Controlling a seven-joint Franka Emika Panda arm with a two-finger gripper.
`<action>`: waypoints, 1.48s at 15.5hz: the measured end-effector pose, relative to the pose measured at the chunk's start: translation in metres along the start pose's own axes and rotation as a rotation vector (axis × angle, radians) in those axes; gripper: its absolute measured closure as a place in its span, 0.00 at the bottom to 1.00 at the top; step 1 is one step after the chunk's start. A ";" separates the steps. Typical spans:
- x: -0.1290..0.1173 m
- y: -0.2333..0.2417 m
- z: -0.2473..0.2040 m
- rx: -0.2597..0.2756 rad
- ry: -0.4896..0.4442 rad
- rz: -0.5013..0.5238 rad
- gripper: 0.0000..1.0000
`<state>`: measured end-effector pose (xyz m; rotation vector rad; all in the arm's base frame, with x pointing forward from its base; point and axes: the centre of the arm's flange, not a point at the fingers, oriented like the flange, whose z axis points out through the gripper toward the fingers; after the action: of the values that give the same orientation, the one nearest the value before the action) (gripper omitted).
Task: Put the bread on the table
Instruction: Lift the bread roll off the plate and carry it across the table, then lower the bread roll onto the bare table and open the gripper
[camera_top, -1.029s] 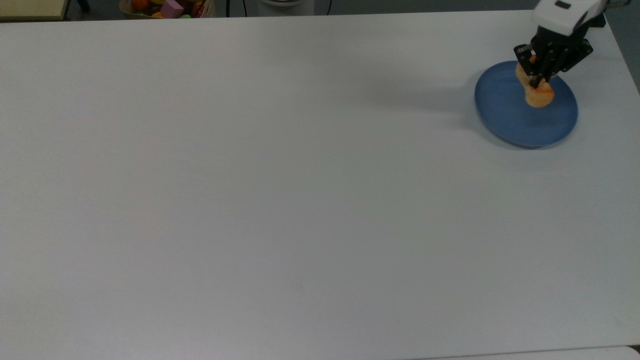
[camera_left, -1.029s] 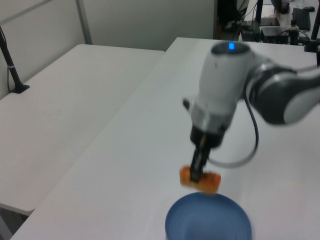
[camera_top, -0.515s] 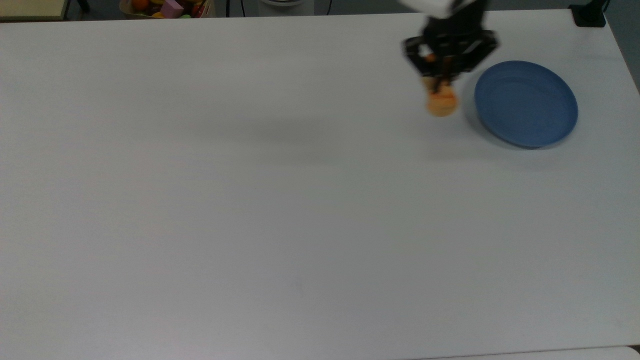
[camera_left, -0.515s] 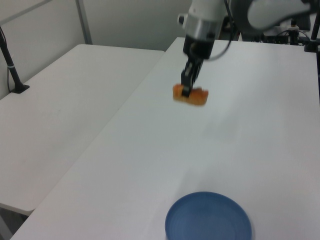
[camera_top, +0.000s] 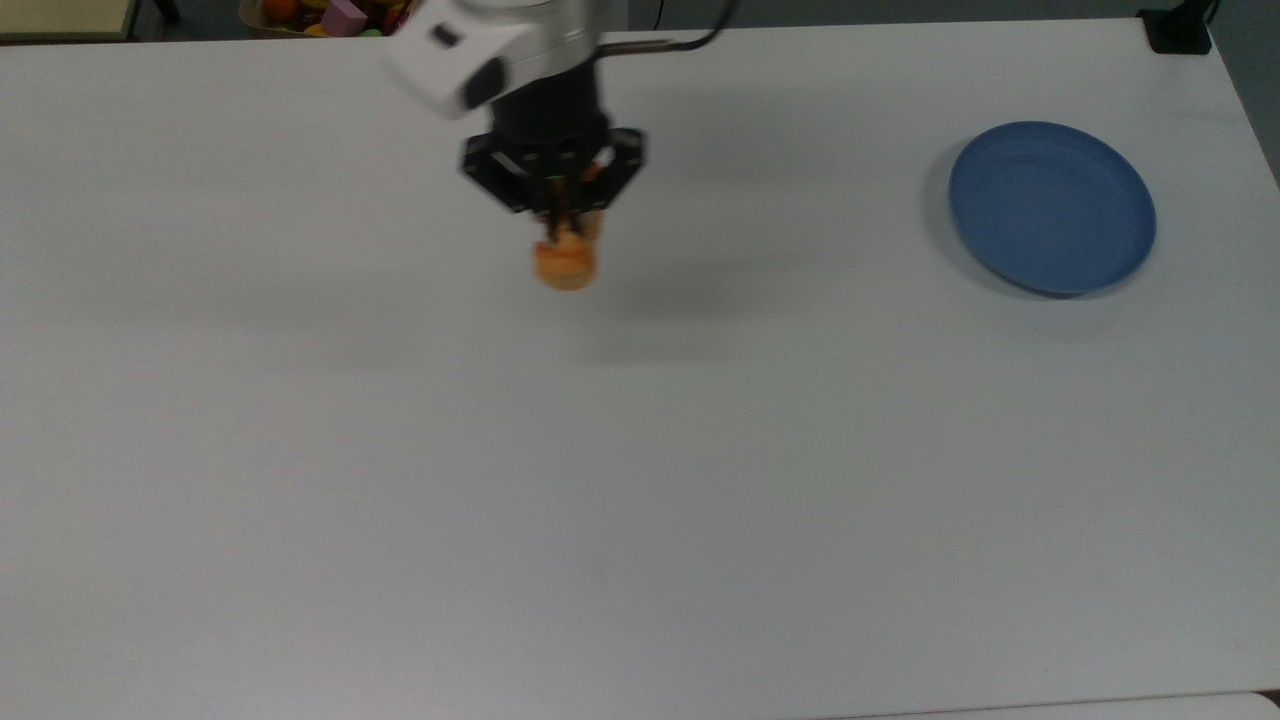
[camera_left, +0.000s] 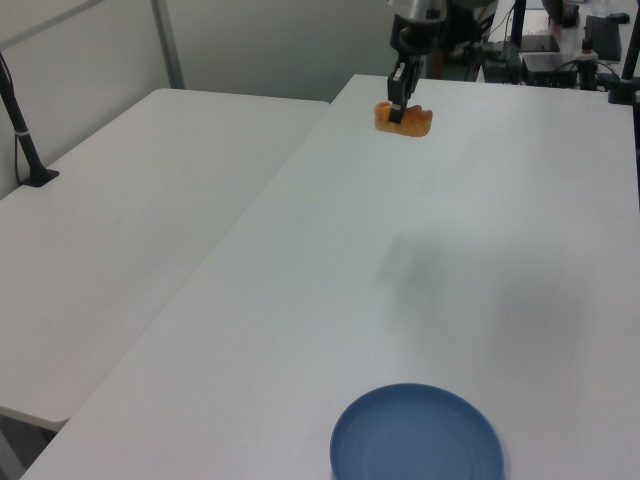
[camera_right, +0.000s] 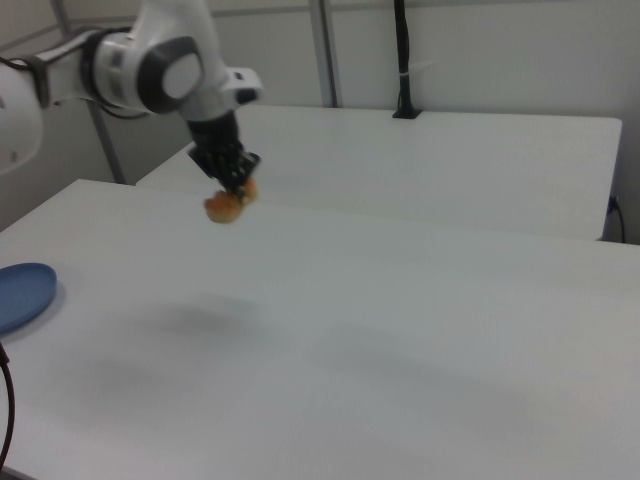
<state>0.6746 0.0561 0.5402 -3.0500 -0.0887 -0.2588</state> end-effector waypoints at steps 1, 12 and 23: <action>-0.001 0.022 0.008 -0.001 -0.015 -0.004 0.89; 0.003 0.086 0.169 -0.027 -0.068 0.002 0.86; 0.004 0.078 0.220 -0.035 -0.060 -0.009 0.27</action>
<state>0.7201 -0.0026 0.3185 -3.0934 -0.1031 -0.1717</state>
